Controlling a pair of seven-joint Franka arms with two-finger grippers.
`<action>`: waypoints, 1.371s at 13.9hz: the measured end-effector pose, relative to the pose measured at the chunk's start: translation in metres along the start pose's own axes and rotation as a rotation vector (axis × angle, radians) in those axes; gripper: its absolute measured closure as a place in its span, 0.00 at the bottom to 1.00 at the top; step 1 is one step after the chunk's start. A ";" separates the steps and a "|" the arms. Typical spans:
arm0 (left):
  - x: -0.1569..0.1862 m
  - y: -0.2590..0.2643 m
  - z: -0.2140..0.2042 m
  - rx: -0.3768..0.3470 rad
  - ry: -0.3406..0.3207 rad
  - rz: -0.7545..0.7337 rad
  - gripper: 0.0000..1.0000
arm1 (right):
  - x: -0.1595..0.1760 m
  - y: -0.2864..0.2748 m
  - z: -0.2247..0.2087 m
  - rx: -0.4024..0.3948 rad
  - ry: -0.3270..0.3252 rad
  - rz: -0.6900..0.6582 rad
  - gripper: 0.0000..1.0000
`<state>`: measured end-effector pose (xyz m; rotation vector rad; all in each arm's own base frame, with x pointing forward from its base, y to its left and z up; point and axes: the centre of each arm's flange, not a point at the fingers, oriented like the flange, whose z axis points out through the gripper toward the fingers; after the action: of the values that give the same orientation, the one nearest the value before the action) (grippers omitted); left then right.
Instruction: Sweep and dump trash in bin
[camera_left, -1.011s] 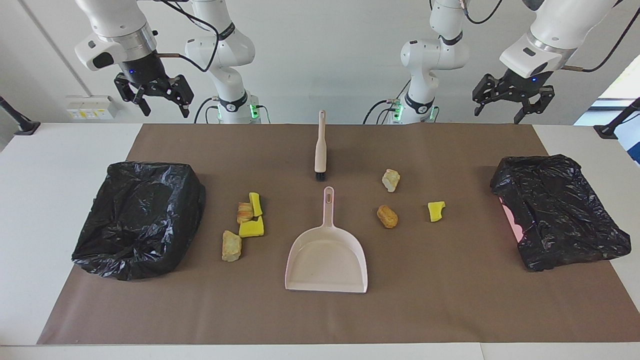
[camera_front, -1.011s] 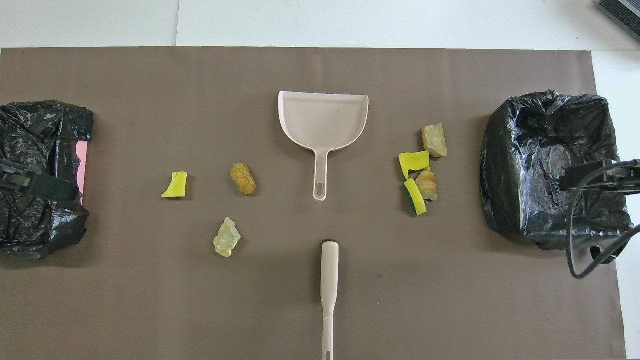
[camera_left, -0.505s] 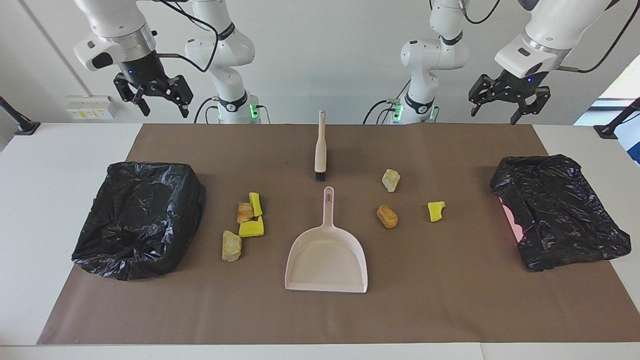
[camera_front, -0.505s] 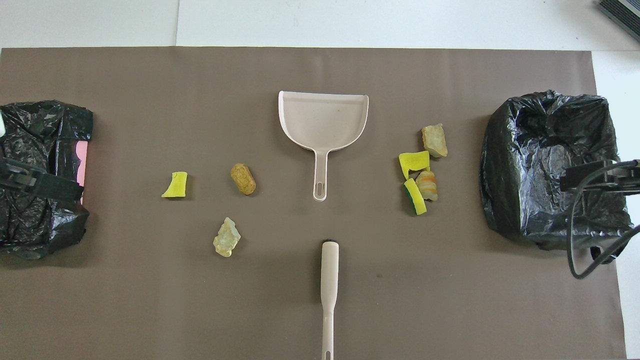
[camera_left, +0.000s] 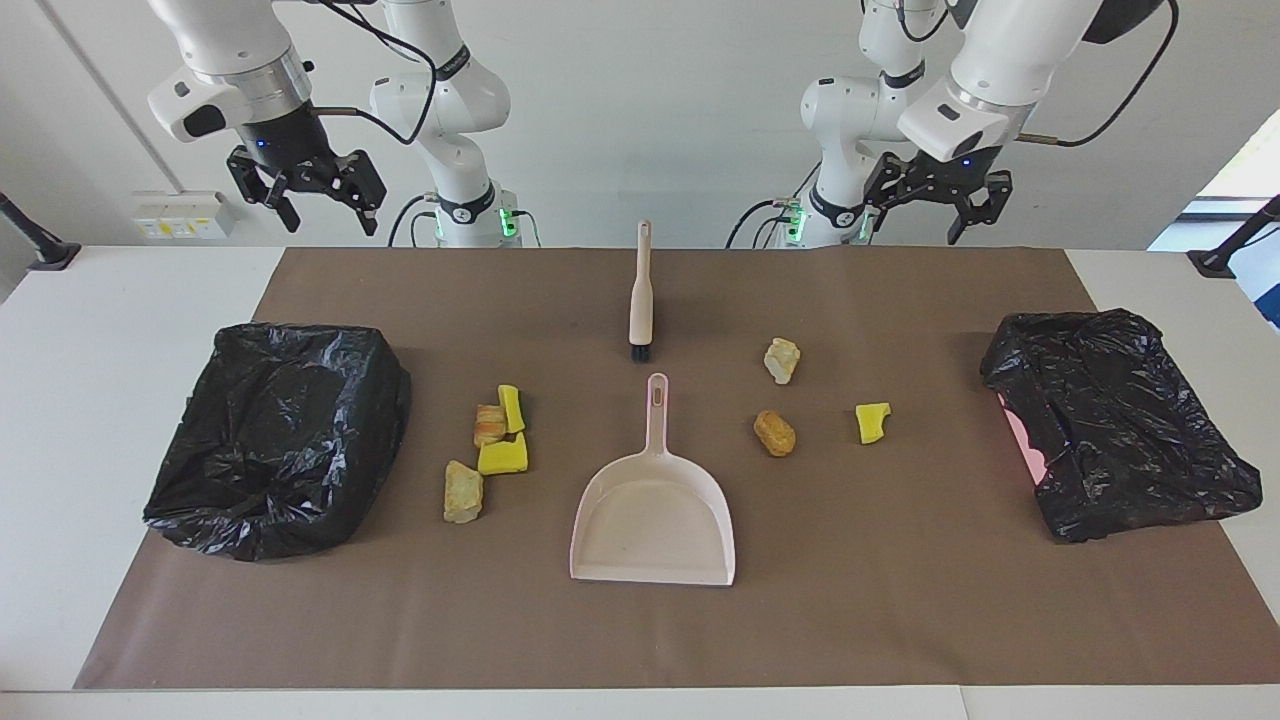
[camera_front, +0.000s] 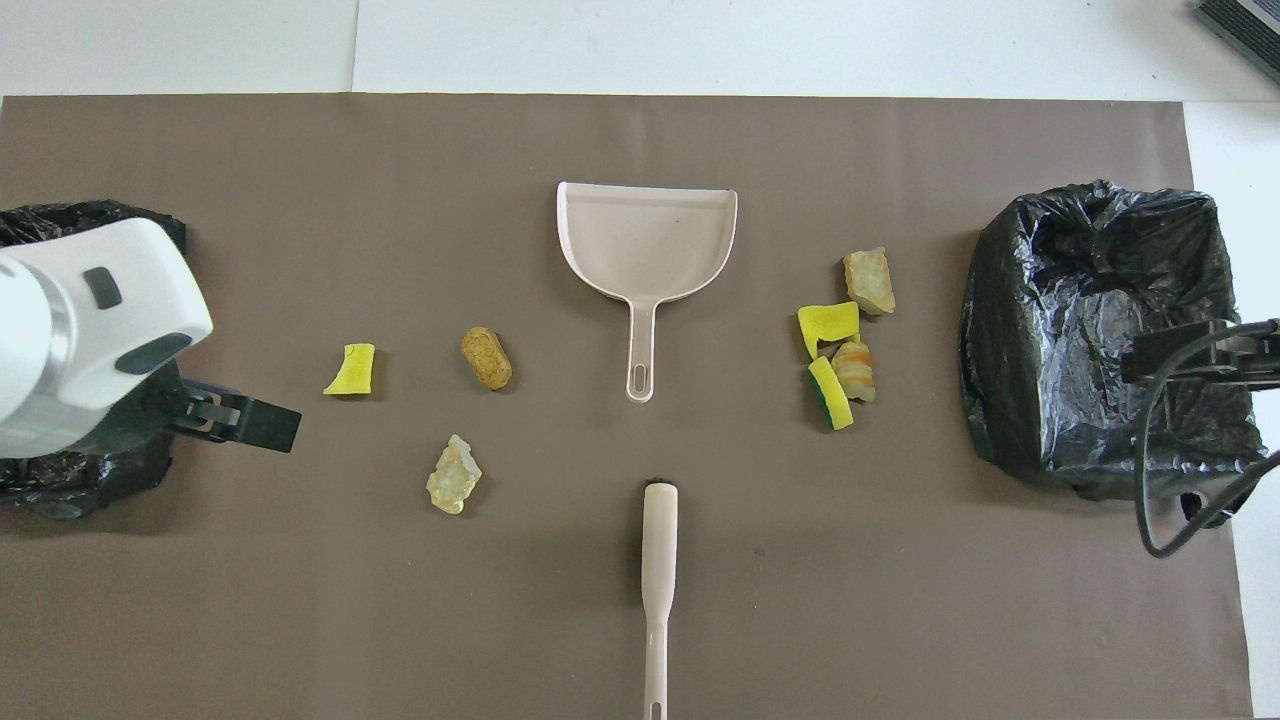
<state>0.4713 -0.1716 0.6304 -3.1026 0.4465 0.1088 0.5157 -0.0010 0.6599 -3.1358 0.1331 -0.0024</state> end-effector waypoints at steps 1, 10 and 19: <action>-0.003 0.021 0.009 0.005 -0.009 -0.010 0.00 | 0.000 0.000 0.000 0.000 0.000 0.000 0.00; -0.060 0.176 0.097 0.003 -0.023 -0.027 0.00 | 0.000 0.001 0.000 0.000 0.000 0.001 0.00; -0.115 0.306 0.231 -0.008 0.014 -0.038 0.00 | -0.002 0.002 0.000 0.000 -0.003 0.002 0.00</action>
<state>0.2588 -0.4296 0.4091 -3.1202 0.3881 0.0889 0.5135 -0.0023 0.6594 -3.1351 0.1366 0.0021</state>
